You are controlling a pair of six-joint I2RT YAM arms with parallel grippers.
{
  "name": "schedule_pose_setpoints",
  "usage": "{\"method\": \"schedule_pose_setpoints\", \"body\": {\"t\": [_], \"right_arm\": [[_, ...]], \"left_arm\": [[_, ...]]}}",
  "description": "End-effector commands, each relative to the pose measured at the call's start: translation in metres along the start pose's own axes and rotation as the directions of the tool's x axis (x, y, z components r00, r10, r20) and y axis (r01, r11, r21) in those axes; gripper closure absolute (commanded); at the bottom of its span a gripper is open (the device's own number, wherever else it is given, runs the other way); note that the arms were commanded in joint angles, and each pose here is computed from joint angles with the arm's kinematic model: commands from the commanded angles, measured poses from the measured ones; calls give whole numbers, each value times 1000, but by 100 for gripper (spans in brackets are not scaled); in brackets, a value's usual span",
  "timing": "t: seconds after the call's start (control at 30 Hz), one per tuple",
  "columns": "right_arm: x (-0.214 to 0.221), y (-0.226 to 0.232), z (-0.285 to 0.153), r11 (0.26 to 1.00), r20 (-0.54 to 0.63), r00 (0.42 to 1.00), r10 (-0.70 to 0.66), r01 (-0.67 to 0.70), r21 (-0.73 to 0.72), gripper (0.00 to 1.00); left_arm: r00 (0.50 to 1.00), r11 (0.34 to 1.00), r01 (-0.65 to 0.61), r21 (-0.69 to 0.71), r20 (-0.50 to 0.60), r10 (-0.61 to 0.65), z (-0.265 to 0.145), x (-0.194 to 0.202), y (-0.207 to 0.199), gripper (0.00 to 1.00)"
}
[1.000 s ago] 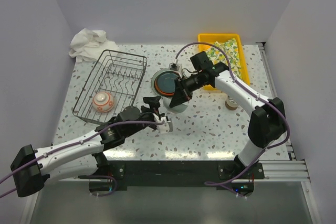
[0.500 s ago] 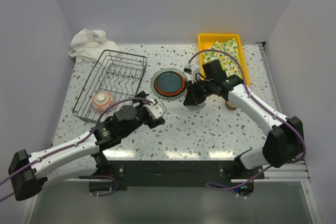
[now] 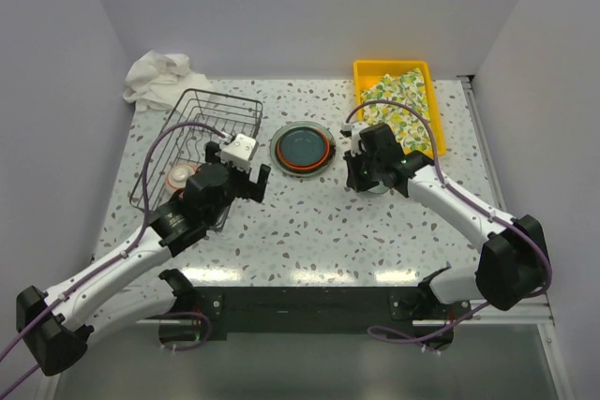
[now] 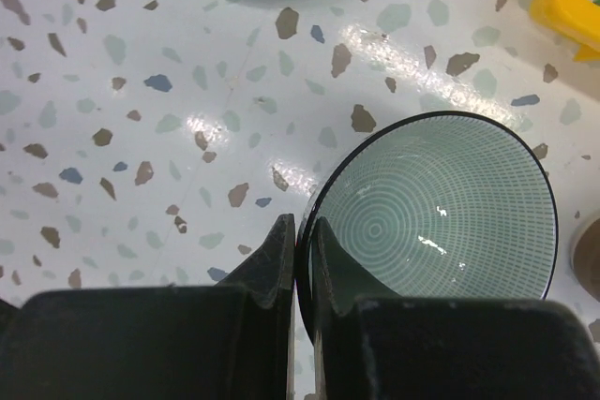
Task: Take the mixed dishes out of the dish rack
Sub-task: Place the bowl at the center of the board.
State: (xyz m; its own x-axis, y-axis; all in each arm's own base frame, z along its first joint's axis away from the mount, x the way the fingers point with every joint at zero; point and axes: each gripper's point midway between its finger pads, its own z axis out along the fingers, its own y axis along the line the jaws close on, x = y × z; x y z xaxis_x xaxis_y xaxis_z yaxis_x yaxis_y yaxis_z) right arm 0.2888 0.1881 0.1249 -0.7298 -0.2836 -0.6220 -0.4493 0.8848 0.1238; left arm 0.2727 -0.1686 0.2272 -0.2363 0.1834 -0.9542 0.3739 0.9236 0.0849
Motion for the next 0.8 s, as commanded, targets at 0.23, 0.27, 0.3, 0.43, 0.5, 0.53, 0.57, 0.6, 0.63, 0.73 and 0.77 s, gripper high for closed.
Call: {"method": "schedule_pose_setpoints", "body": {"t": [0.23, 0.27, 0.3, 0.43, 0.5, 0.53, 0.57, 0.6, 0.63, 0.73, 0.77], "right_arm": [[-25, -17, 17, 971, 144, 989, -40, 5, 238, 100], [-22, -17, 23, 969, 130, 991, -42, 9, 246, 100], [-16, -16, 28, 968, 116, 992, -48, 18, 250, 100], [-3, -14, 43, 966, 105, 994, -18, -10, 258, 100], [5, -17, 47, 959, 97, 995, -5, -22, 281, 100], [5, -17, 48, 958, 108, 994, 7, -37, 283, 100], [11, -20, 48, 953, 107, 994, 9, -40, 299, 100], [13, -21, 50, 952, 107, 994, 12, -44, 304, 100], [15, -22, 51, 950, 108, 994, 14, -47, 309, 99], [22, -23, 54, 945, 90, 996, 5, -34, 324, 92], [27, -21, 55, 945, 79, 997, 0, -26, 326, 91]], "left_arm": [[983, 972, 175, -158, -18, -180, -6, -12, 25, 1], [983, 972, 175, -159, -21, -181, -6, -11, 25, 1], [982, 970, 181, -162, -24, -187, -6, -10, 26, 1], [979, 966, 195, -169, -24, -202, -9, -9, 28, 1], [978, 964, 200, -176, -31, -208, -10, -7, 29, 1], [977, 963, 200, -181, -36, -210, -10, -5, 29, 1], [977, 962, 202, -183, -38, -212, -10, -5, 30, 1], [976, 962, 201, -184, -47, -213, -11, -2, 29, 1], [975, 961, 203, -188, -51, -216, -11, -1, 30, 1], [974, 960, 205, -189, -60, -219, -10, 1, 30, 1], [973, 959, 206, -192, -62, -222, -9, 2, 30, 1]]}}
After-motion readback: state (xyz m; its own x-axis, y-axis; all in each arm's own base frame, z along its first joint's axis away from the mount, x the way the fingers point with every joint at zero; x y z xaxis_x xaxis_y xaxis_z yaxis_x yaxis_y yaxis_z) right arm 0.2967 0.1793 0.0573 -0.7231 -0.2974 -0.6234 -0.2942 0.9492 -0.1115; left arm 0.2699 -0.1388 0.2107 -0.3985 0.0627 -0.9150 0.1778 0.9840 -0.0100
